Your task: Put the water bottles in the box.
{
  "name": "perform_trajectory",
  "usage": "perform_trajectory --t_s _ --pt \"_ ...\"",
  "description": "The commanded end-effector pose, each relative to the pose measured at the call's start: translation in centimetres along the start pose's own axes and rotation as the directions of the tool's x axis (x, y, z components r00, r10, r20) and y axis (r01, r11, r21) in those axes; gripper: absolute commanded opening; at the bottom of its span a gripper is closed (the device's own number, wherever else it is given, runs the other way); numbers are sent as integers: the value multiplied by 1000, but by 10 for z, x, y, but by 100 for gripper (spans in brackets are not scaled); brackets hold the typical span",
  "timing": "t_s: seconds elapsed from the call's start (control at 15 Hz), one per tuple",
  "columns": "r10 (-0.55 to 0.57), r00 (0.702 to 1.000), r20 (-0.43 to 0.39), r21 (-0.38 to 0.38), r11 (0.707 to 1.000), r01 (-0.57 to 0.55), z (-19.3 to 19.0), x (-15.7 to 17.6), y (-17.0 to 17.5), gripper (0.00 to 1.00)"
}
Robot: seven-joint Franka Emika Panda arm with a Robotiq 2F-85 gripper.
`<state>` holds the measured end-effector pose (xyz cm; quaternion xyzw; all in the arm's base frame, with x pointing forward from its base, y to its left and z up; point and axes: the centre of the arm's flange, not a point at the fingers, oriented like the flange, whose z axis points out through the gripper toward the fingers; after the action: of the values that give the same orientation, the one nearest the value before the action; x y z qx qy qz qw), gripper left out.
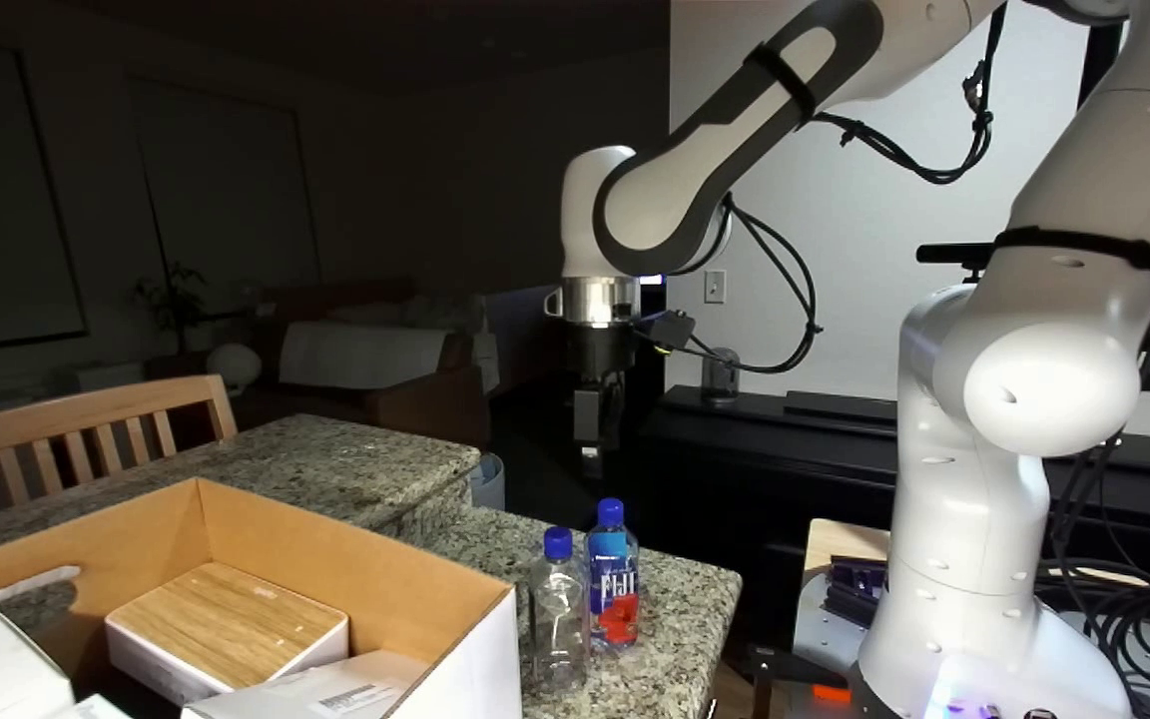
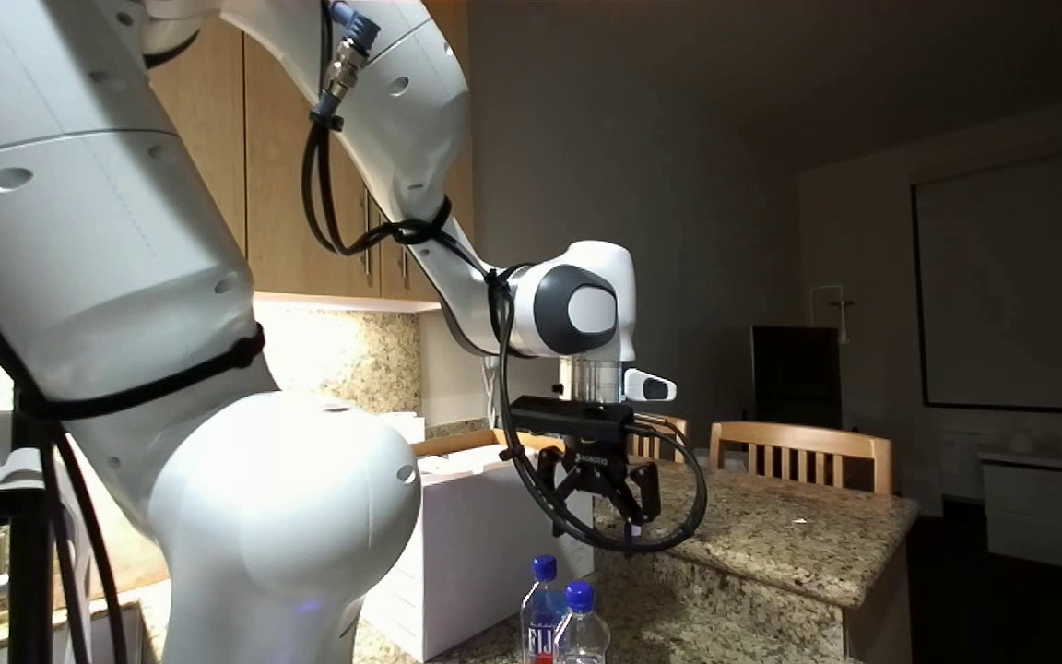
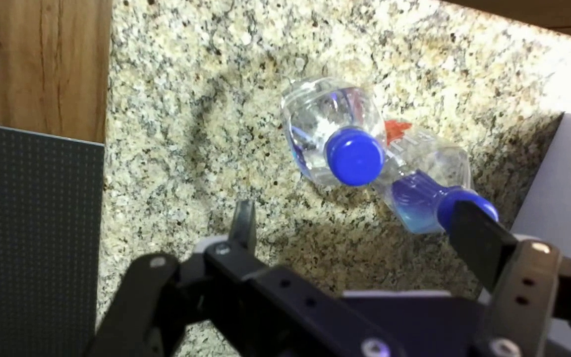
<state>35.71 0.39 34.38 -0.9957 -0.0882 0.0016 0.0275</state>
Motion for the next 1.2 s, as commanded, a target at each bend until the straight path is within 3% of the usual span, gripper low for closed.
perform_trajectory --t_s 0.0,0.13,0.47,1.13 --pt "-24 999 -29 14 1000 24 22 -14 -4 100" --pt "-1 1000 -9 -3 1000 1 4 4 -1 100" --pt "1 1000 -18 8 1000 -1 7 6 -2 100" --pt "29 988 150 125 991 -48 78 7 5 100"
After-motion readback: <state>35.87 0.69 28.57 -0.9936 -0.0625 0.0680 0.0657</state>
